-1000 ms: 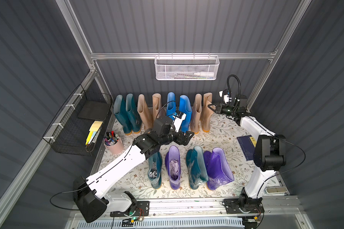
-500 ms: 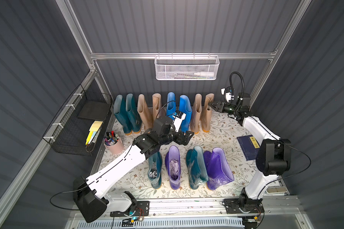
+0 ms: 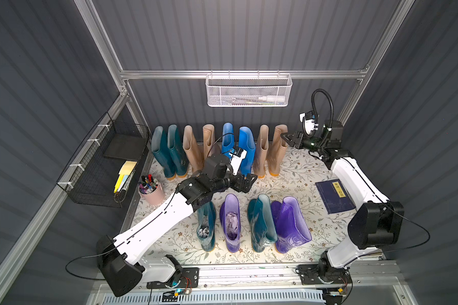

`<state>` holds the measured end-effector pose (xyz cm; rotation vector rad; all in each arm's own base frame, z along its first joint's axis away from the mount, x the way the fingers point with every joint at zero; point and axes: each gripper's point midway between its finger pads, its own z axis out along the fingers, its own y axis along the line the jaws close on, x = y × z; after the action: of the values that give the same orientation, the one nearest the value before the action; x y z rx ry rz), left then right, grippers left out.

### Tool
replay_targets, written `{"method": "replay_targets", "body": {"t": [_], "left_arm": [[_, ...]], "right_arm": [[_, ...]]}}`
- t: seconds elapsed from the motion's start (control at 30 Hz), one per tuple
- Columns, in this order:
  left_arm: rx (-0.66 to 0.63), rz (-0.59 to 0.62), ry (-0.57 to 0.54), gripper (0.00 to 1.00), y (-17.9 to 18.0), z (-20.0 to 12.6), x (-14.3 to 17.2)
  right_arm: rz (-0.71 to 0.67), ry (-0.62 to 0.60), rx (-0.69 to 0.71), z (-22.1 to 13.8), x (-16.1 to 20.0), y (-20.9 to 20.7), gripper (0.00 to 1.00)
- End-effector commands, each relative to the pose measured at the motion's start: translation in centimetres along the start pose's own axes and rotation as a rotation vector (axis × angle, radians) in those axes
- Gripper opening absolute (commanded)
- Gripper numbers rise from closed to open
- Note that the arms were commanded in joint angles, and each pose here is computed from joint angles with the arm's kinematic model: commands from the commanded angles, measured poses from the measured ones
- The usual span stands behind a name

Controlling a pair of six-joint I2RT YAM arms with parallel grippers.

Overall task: Match and arrange rain boots in pairs
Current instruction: Pair a pair of rain boots at the center of the board, then pick up the rain boot at the center of the board.

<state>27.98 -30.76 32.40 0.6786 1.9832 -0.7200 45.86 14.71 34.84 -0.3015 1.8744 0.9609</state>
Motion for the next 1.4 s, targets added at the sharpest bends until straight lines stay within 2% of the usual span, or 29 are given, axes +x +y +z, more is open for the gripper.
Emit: {"method": "replay_targets", "body": {"t": [0.0, 0.07, 0.23, 0.4, 0.43, 0.57, 0.8, 0.97, 1.2, 1.37], "left_arm": [[-0.042, 0.082, -0.059, 0.9, 0.0, -3.2, -2.7], [-0.07, 0.112, -0.072, 0.9, 0.4, -4.2, -2.9], [-0.102, 0.131, -0.101, 0.9, 0.8, -6.7, -2.4], [-0.128, 0.077, -0.076, 0.92, 0.9, -9.6, -2.5], [-0.129, 0.069, -0.094, 0.92, 0.6, -10.8, -3.5], [-0.174, 0.033, -0.035, 0.92, 1.5, -11.8, -1.9], [-0.167, -0.015, 0.054, 0.89, 1.5, -12.2, 0.8], [-0.142, -0.036, 0.076, 0.87, 1.1, -12.9, 1.9], [-0.15, -0.063, 0.155, 0.85, 1.6, -12.0, 4.6], [-0.262, -0.085, 0.147, 0.81, 3.4, -12.7, 4.7]], "right_arm": [[-0.047, 0.0, 0.039, -2.0, -0.3, 3.1, 0.53], [-0.069, -0.004, 0.077, -2.8, 1.2, 5.0, 0.57], [-0.081, -0.005, 0.072, -6.0, 4.8, 9.7, 0.59], [-0.088, 0.002, 0.102, -10.1, 6.8, 13.3, 0.6], [-0.089, 0.014, 0.098, -10.7, 7.2, 14.0, 0.6], [-0.086, 0.098, 0.172, -12.8, 9.5, 14.2, 0.6], [-0.08, 0.198, 0.242, -15.4, 12.5, 13.9, 0.61], [-0.085, 0.237, 0.25, -15.9, 13.6, 14.1, 0.61], [-0.106, 0.267, 0.134, -14.4, 13.5, 17.7, 0.59], [-0.146, 0.256, 0.091, -12.3, 13.6, 21.0, 0.6]]}}
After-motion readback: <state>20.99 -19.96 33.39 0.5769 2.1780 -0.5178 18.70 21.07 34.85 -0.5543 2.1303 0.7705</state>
